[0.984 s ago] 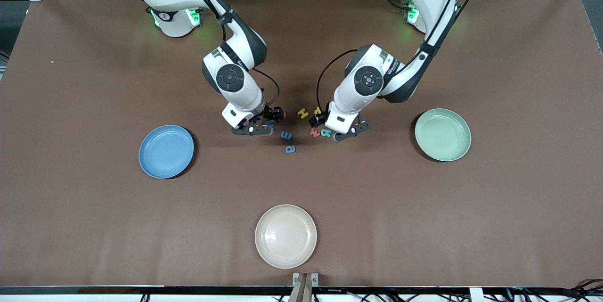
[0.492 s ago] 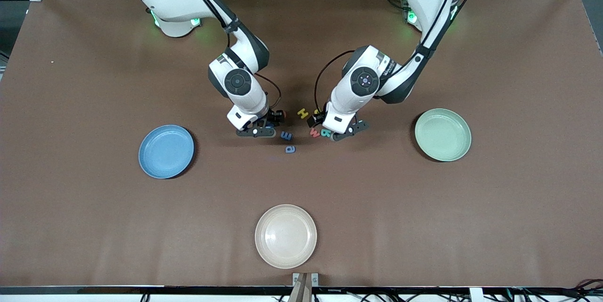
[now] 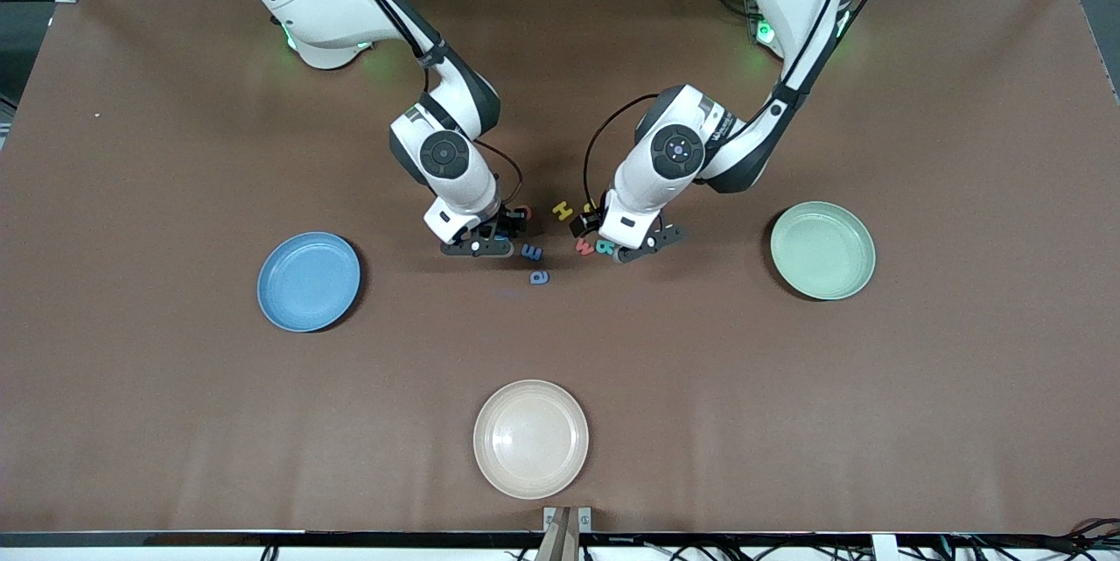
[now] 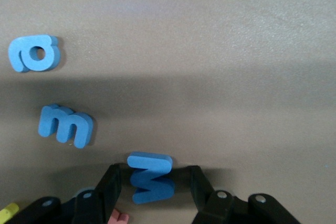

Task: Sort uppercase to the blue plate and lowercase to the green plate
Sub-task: 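Grasp the blue W with the right gripper while the left gripper lowers, then drop the W on the blue plate while the left gripper grasps yellow u, then lift the yellow u with the left gripper while the right gripper withdraws, then release the u on the green plate while the right gripper reaches letters, then grasp the pink letter with the right gripper and carry it to the blue plate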

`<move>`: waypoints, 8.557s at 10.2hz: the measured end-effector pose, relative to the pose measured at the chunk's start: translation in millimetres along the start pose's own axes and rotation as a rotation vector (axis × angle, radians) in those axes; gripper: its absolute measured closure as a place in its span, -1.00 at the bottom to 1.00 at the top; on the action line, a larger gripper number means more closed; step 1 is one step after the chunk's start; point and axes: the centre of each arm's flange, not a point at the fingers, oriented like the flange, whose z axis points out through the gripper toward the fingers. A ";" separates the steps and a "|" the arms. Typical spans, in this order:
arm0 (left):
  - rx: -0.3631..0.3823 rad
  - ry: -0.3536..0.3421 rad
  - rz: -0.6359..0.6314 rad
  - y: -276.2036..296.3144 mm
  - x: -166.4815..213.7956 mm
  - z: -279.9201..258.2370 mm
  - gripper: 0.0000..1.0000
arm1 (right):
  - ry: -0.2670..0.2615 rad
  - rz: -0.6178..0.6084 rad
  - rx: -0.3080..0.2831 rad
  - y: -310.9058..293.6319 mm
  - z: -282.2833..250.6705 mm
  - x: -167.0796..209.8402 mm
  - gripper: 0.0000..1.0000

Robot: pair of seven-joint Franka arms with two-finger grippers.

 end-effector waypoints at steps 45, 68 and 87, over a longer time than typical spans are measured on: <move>0.221 0.108 0.167 14.7 -73.6 78.7 0.47 | 0.072 0.022 -0.049 290.1 -329.1 111.0 0.37; 0.434 -0.016 0.727 -304.3 166.4 -75.9 0.47 | 0.028 0.274 -0.002 9.2 -94.9 1.4 -0.55; 0.202 0.079 0.583 -213.9 137.6 -98.2 -0.52 | 0.012 0.691 0.020 -41.6 -1.6 -33.6 0.31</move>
